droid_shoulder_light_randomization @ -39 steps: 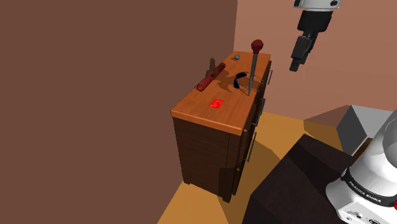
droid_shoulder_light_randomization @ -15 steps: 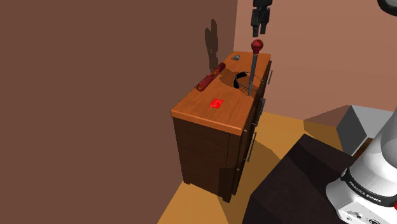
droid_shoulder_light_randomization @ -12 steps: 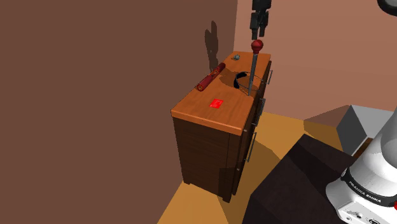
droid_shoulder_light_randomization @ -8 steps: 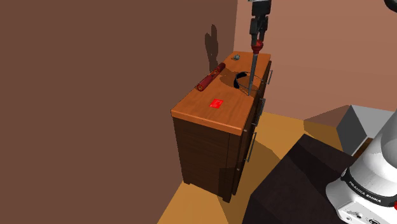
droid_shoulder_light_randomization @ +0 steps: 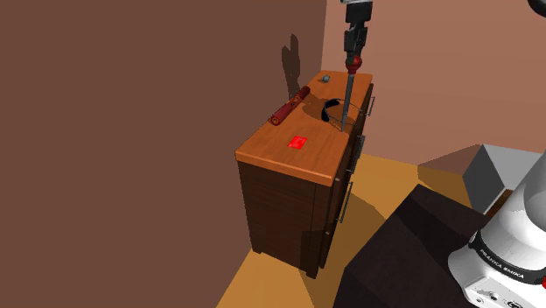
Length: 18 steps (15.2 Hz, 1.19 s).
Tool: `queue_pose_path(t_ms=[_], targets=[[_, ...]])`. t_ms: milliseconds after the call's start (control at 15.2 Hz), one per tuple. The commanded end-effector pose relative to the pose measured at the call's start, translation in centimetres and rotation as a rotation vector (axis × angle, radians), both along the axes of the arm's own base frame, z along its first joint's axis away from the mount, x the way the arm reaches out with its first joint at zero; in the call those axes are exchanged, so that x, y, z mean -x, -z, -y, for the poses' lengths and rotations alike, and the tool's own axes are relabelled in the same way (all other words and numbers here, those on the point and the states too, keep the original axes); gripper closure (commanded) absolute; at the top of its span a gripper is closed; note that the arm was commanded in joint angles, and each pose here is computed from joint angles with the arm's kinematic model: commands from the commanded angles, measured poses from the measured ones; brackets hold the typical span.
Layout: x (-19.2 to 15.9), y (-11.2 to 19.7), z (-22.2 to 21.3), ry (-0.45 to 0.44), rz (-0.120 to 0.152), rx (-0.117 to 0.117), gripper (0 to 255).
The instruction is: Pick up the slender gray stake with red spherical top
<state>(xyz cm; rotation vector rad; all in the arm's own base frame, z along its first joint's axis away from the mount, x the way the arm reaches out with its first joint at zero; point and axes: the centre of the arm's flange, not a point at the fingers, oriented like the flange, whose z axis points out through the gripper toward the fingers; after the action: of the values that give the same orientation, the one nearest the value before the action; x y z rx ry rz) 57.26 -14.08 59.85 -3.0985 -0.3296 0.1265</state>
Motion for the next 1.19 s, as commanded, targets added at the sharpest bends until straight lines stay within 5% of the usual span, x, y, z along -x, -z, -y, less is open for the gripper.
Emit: queue_pose_path(t_ms=[0,1122], targets=[[0.0,0.2,0.0,0.0,-0.003,0.0,255],[0.0,-7.9,0.0,0.0,-0.003,0.0,255]])
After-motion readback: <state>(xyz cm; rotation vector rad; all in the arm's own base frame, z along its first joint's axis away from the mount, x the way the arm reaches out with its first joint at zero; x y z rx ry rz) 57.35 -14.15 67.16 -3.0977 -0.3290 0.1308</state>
